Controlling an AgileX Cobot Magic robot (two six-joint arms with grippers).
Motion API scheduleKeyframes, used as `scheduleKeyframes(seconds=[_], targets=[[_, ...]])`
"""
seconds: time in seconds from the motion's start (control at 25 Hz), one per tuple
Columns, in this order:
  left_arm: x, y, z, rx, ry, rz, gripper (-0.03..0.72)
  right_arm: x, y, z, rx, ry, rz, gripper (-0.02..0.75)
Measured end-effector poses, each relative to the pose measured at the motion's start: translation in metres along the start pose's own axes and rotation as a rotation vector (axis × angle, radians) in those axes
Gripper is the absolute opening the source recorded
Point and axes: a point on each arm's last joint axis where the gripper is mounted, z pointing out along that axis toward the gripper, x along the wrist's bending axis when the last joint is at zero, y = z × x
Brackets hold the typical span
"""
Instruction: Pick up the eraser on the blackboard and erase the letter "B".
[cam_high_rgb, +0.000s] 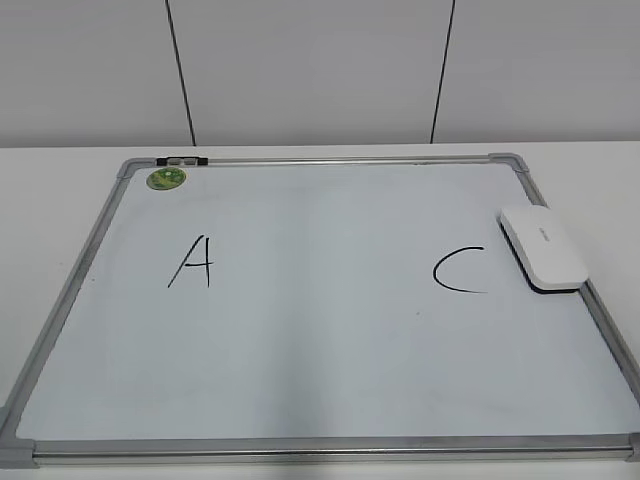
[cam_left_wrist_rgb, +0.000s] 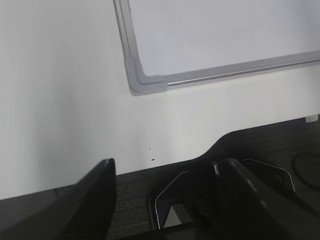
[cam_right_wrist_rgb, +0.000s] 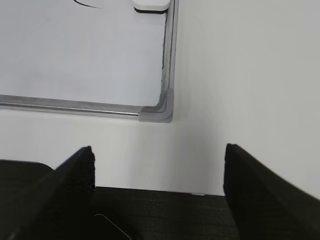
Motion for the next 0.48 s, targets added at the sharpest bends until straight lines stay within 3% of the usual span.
scheduleKeyframes(seconds=[0.2, 0.48], targets=[[0.003, -0.005, 0.001, -0.053, 0.031, 0.012, 0.493, 0.001, -0.013, 0.019, 0.065, -0.002, 0.009, 0.592], [0.009, -0.004, 0.004, -0.074, 0.091, 0.035, 0.493, 0.000, -0.014, 0.025, 0.047, -0.010, 0.016, 0.591]])
